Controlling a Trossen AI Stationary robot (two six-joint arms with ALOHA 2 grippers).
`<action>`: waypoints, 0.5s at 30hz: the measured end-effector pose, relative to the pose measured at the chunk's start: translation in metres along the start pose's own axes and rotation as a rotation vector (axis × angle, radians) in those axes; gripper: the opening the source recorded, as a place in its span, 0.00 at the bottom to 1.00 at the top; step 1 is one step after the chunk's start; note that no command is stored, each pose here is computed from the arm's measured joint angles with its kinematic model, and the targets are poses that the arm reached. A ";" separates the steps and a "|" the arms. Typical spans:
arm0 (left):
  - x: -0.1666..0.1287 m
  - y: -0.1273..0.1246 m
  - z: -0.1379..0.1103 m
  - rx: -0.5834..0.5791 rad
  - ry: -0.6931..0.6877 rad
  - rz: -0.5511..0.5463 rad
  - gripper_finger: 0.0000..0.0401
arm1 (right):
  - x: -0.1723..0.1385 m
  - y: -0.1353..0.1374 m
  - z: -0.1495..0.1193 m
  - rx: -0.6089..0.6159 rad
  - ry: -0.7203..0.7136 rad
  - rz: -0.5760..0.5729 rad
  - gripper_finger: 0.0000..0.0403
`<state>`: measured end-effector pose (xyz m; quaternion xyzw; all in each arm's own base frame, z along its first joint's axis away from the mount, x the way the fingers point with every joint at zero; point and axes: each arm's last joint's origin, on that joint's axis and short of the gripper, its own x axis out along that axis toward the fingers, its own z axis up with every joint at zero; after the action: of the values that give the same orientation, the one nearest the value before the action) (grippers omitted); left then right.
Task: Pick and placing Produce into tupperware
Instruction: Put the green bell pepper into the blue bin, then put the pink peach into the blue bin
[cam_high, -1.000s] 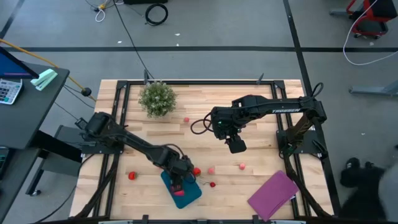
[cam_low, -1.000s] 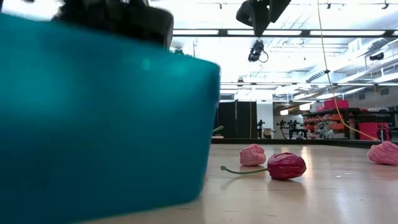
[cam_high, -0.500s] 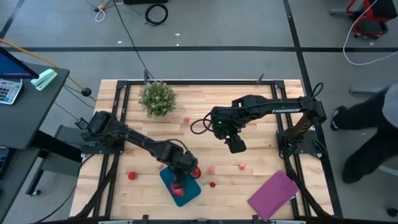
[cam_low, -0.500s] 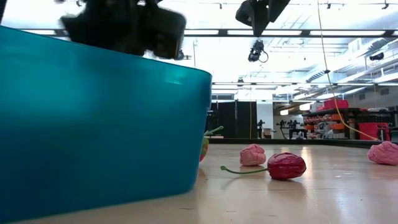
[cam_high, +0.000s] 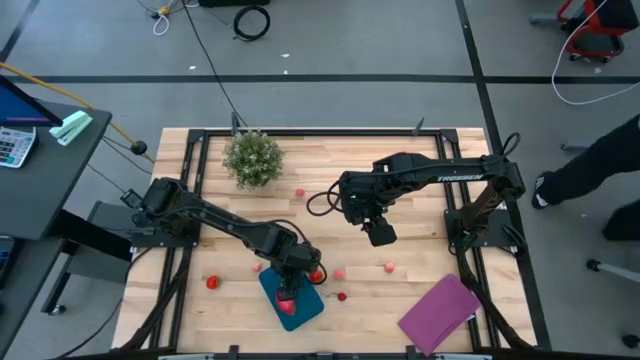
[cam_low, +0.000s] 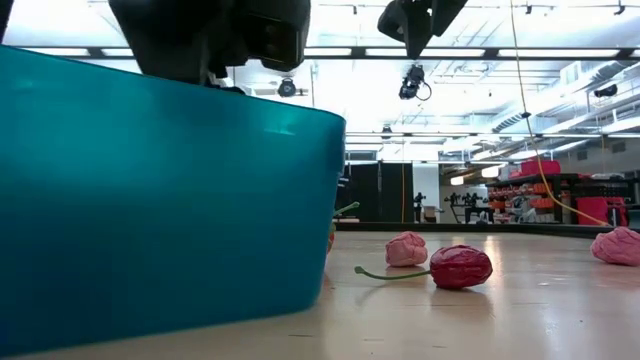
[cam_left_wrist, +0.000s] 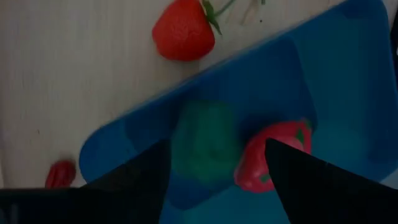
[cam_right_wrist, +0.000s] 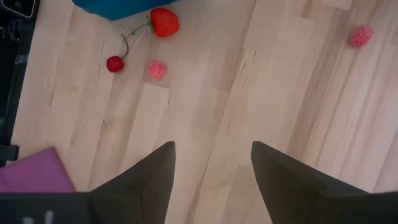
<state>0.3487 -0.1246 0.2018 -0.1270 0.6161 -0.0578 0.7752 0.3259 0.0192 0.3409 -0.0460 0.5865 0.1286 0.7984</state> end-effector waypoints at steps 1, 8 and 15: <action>0.002 0.000 0.000 0.000 -0.006 -0.003 0.69 | 0.000 0.000 0.000 0.000 0.000 0.000 0.55; 0.004 0.006 -0.002 -0.036 0.012 0.008 0.74 | 0.000 0.000 0.000 0.000 -0.001 0.000 0.54; -0.029 0.020 -0.004 -0.199 0.246 0.014 0.70 | 0.003 -0.002 0.005 -0.005 -0.057 -0.031 0.53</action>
<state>0.3363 -0.0991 0.2228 -0.1908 0.7099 -0.0063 0.6779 0.3323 0.0190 0.3393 -0.0536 0.5625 0.1190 0.8164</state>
